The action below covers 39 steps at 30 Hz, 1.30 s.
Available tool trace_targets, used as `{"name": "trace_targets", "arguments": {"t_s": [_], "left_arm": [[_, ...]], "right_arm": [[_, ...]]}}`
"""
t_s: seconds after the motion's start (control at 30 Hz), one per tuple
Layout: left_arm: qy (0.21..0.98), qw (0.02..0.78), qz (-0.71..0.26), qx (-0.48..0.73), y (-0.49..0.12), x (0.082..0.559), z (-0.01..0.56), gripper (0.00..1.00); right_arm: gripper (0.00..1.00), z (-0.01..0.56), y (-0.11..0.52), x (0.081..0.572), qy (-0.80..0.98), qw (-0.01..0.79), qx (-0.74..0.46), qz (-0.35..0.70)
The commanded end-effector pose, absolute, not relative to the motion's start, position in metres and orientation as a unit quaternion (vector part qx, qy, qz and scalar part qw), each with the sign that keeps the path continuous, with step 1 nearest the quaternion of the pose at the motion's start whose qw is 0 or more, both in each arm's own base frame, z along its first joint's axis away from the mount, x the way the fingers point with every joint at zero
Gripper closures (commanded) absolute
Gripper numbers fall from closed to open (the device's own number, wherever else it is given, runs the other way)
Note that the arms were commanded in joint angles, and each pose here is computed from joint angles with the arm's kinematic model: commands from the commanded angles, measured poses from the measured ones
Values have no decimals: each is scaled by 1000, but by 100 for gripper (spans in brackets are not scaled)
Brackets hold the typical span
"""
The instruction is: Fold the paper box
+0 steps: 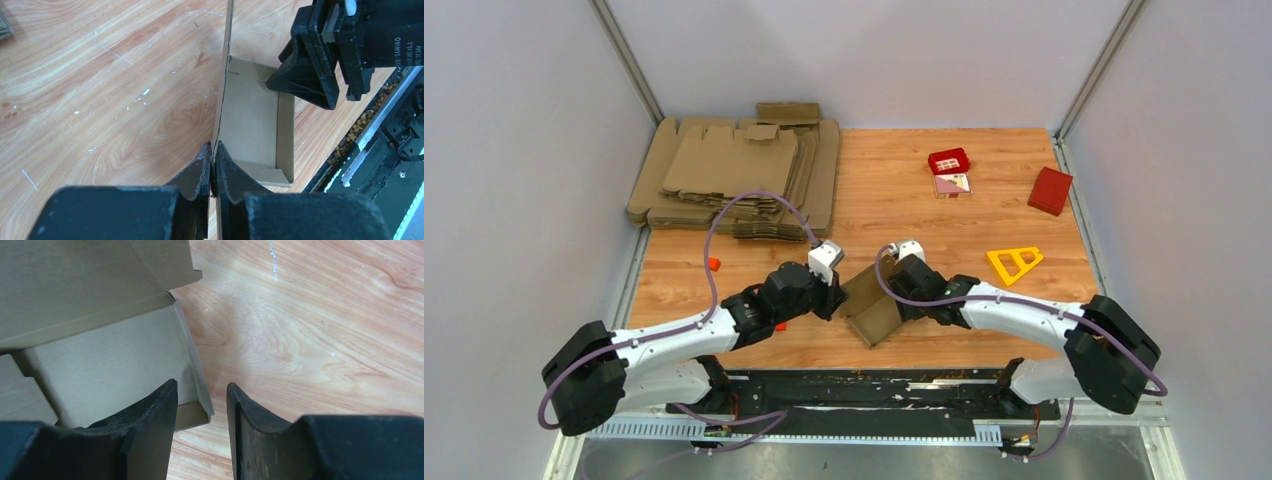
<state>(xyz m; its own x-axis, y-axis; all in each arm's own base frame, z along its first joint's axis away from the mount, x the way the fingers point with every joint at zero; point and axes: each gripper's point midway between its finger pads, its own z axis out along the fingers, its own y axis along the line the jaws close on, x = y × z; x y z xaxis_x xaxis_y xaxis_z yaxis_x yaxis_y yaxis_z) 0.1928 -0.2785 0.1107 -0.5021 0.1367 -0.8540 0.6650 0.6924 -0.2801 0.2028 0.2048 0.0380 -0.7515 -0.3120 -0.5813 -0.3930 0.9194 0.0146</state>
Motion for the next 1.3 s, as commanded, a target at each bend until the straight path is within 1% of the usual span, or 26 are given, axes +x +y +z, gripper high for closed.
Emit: {"name": "trace_targets", "arguments": {"t_s": [0.0, 0.3, 0.33, 0.4, 0.43, 0.47, 0.53, 0.63, 0.67, 0.73, 0.8, 0.9, 1.1, 1.27], "left_arm": [[789, 455, -323, 257, -291, 199, 133, 90], [794, 454, -314, 255, -289, 202, 128, 90], [794, 454, -313, 255, -290, 202, 128, 90], [796, 452, -311, 255, -290, 202, 127, 90], [798, 451, -309, 255, -289, 202, 126, 90], [798, 450, -309, 255, -289, 203, 126, 90], [799, 450, -306, 255, -289, 203, 125, 90], [800, 449, -304, 257, -289, 203, 125, 90], [800, 449, -304, 258, -289, 203, 125, 90], [800, 449, -303, 258, -288, 203, 125, 90], [799, 449, -303, 260, -288, 203, 125, 90], [798, 446, -305, 266, -290, 201, 125, 89], [799, 446, -301, 270, -288, 201, 126, 89], [798, 444, -299, 276, -288, 200, 127, 89]], "right_arm": [[58, 44, 206, 219, 923, 326, -200, 42], [60, 33, 218, 229, 920, 322, -223, 27], [67, 32, 220, 229, 919, 322, -226, 25], [88, 30, 216, 231, 920, 321, -225, 6], [95, 29, 213, 231, 921, 321, -223, -9], [98, 29, 211, 231, 920, 322, -220, -23], [100, 29, 208, 230, 919, 323, -220, -42], [99, 30, 208, 229, 917, 327, -219, -60], [95, 31, 208, 229, 917, 327, -219, -60], [81, 31, 210, 228, 918, 326, -219, -54], [70, 33, 211, 228, 918, 328, -218, -46], [62, 41, 218, 228, 916, 336, -219, -23], [59, 49, 231, 232, 915, 332, -228, 24], [61, 45, 230, 238, 915, 331, -230, 17]]}}
